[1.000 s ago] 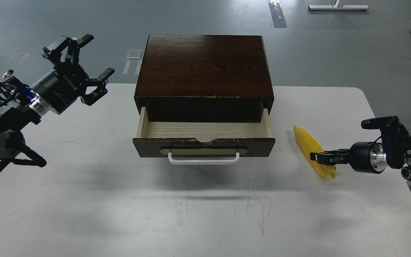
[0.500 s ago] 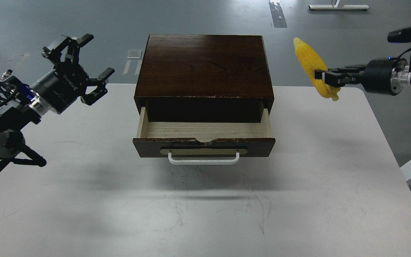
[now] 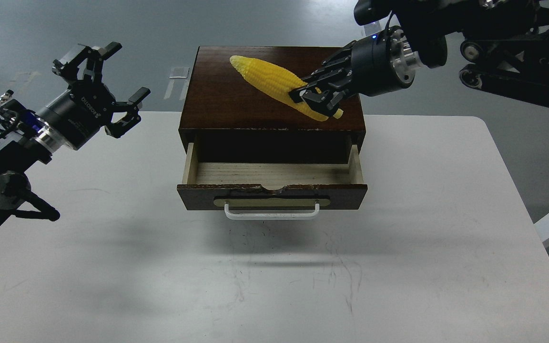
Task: Put corn in drawer with both arms
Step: 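Lift the corn cob with the right gripper over the open drawer, then lower the corn cob into the drawer with the right gripper, then open the right gripper and raise it away from the drawer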
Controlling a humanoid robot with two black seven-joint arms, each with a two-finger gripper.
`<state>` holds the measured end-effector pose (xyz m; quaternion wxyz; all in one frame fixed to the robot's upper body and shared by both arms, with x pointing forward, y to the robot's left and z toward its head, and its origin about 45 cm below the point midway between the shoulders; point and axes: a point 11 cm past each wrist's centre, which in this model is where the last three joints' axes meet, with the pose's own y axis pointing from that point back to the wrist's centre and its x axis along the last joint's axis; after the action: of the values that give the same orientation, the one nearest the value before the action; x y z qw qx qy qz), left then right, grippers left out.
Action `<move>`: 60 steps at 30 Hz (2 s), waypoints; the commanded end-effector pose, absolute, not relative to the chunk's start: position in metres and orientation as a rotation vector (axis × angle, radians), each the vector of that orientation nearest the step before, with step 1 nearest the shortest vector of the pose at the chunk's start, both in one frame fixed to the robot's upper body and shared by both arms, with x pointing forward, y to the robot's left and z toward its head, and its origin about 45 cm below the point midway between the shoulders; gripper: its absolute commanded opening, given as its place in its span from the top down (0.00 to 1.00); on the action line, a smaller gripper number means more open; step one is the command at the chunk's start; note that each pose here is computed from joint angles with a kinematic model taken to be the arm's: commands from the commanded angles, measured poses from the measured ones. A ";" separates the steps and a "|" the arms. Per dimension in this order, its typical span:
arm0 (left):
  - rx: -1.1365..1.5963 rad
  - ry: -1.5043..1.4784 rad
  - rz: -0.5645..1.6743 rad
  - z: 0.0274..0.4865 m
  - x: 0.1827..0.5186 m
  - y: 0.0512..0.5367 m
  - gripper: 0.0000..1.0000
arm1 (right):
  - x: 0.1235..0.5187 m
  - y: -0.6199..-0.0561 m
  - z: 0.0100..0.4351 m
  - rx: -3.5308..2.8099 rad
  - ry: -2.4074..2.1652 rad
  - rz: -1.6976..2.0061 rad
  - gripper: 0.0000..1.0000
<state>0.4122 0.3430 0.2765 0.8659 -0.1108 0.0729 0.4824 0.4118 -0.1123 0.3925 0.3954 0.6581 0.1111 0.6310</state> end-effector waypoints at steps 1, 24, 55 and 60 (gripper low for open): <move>-0.231 0.150 1.011 0.278 0.412 0.344 0.02 | 0.401 -0.089 0.383 1.568 0.423 1.689 0.94; -0.232 0.140 1.016 0.282 0.412 0.348 0.02 | 0.396 -0.095 0.309 1.499 0.609 1.669 0.71; -0.252 0.136 1.018 0.285 0.413 0.347 0.02 | 0.424 -0.107 0.448 2.199 -0.363 1.447 0.03; -0.259 0.136 1.019 0.286 0.414 0.347 0.02 | 0.441 -0.168 0.428 2.429 -0.778 1.097 0.03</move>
<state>0.4136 0.3471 0.2853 0.8632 -0.1213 0.0649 0.4857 0.4314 -0.1298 0.4418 0.2185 0.8326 -0.1901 0.4721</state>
